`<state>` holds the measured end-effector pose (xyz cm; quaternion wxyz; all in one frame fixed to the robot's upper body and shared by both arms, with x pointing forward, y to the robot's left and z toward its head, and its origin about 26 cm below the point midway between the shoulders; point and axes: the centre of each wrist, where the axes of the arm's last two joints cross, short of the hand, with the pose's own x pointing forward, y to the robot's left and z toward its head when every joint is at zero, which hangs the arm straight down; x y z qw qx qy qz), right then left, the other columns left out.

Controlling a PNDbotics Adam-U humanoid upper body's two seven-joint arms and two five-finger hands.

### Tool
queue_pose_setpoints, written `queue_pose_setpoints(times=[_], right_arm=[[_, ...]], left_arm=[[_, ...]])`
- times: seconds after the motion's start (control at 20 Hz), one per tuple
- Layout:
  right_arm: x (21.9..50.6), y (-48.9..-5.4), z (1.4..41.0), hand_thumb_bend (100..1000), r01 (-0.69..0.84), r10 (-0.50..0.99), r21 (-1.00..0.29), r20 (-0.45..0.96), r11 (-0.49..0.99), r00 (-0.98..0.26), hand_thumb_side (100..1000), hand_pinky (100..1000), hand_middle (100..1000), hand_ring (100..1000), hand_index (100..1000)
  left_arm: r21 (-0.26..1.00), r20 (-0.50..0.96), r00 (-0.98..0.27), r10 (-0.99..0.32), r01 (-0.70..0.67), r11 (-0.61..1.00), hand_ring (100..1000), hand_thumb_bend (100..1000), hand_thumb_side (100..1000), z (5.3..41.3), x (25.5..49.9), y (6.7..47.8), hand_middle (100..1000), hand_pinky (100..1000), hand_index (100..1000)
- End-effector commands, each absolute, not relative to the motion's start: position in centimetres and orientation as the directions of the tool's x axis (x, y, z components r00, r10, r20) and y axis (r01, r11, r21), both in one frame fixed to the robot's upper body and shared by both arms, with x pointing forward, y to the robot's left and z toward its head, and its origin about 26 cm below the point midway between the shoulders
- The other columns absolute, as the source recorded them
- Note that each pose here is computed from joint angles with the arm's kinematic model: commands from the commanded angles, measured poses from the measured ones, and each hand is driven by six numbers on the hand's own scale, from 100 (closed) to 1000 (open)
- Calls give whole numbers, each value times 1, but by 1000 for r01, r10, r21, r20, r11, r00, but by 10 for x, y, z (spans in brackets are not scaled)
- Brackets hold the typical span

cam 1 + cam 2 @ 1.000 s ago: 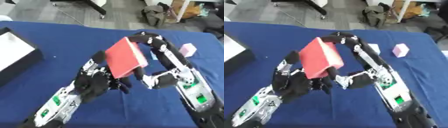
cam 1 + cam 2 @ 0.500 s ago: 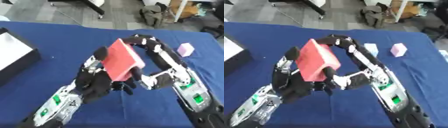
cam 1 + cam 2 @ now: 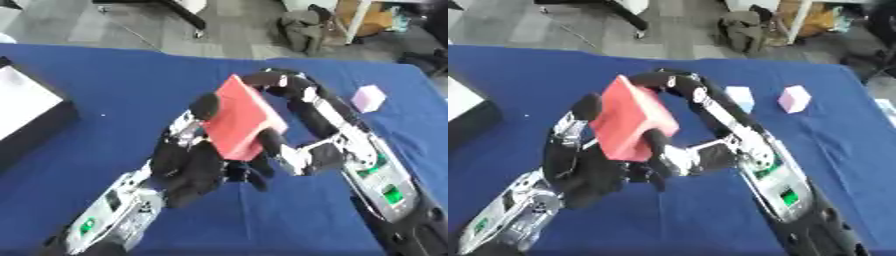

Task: Pick up the objects with one hand, pass them to the other hand, and then place them into the box on the other side of the table.

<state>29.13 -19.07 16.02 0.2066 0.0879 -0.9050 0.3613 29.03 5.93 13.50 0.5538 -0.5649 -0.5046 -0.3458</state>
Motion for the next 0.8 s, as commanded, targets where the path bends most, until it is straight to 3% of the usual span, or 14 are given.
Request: queue_pose_setpoints(times=[0.05, 0.8], right_arm=[[291, -191, 167, 100, -286, -5, -626, 411, 726, -911, 470, 724, 338, 662, 615], [287, -192, 169, 100, -259, 13, -657, 378, 708, -926, 470, 747, 330, 666, 604]], left_arm=[[-259, 949, 238, 206, 963, 79, 650, 523, 804, 147, 285, 53, 534, 660, 808], [-305, 935, 271, 227, 943, 131, 607, 435, 778, 145, 283, 51, 487, 635, 744]])
